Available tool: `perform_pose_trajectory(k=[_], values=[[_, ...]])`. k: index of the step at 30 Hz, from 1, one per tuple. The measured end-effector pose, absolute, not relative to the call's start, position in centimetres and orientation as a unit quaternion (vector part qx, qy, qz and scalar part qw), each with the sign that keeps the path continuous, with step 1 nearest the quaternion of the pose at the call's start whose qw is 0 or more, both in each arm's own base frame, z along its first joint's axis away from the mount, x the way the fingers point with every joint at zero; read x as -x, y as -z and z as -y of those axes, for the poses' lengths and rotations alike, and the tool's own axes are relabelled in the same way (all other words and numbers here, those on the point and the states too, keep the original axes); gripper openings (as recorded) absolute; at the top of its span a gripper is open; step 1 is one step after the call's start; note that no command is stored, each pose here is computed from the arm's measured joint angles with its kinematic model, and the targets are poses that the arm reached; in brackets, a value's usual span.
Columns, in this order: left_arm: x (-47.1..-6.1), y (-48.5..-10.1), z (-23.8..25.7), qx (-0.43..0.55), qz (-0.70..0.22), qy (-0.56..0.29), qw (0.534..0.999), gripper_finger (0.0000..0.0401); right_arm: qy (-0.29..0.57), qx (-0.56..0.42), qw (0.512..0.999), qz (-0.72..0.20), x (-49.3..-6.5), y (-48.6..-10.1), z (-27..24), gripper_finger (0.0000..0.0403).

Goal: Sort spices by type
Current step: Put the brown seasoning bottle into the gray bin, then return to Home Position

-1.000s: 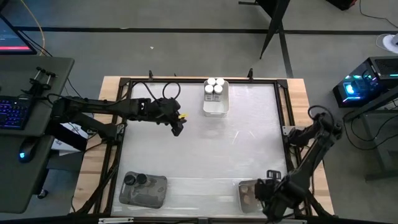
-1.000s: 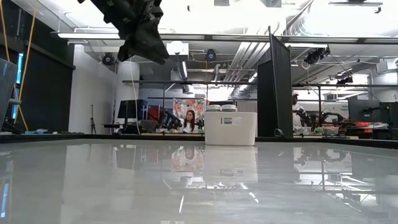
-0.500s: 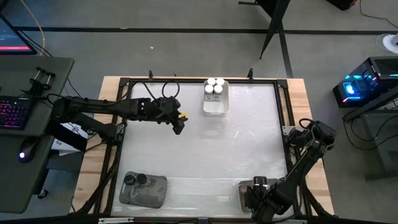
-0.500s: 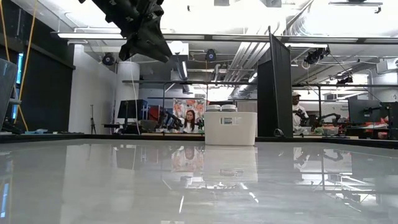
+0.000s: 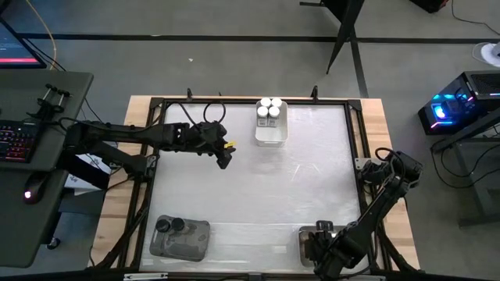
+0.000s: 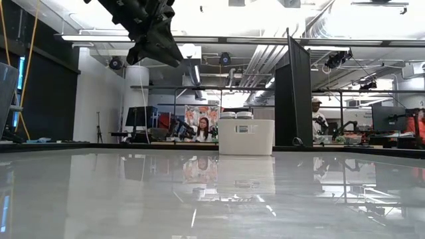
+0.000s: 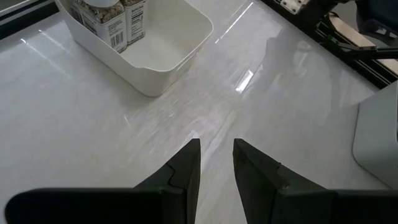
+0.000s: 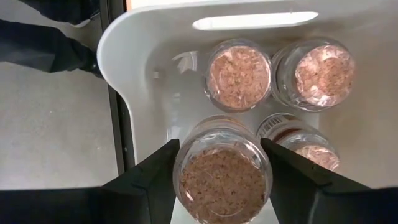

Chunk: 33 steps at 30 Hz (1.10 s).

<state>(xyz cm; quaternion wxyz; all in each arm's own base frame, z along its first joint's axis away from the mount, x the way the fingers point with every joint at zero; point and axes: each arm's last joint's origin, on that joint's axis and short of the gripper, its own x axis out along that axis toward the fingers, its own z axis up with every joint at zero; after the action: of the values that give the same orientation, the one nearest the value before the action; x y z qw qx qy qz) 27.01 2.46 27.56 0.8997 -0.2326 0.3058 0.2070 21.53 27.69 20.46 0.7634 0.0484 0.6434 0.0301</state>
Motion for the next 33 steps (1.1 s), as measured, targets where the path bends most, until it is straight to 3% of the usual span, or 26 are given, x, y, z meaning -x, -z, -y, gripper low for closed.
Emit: perform_pose_trajectory(k=[7, 17, 25, 33], values=[[-27.0, -27.6, -2.5, 0.233, -0.306, -0.207, 0.900, 0.0084, -0.029, -0.051, 0.762, -0.644, -21.5, -20.5, -27.7, 0.0202], [-27.0, -27.5, -2.5, 0.232, -0.309, -0.208, 0.899, 0.0084, -0.028, -0.048, 0.764, -0.642, -21.5, -20.5, -27.7, 0.0247], [-26.7, -27.3, -2.4, 0.230, -0.324, -0.211, 0.893, 0.0084, -0.042, -0.055, 0.751, -0.657, -21.4, -20.6, -27.8, 0.0252], [-26.6, -29.3, -2.3, 0.194, -0.278, -0.163, 0.927, 0.0084, -0.100, -0.047, 0.716, -0.690, -21.2, -26.1, -28.2, 0.0252]])
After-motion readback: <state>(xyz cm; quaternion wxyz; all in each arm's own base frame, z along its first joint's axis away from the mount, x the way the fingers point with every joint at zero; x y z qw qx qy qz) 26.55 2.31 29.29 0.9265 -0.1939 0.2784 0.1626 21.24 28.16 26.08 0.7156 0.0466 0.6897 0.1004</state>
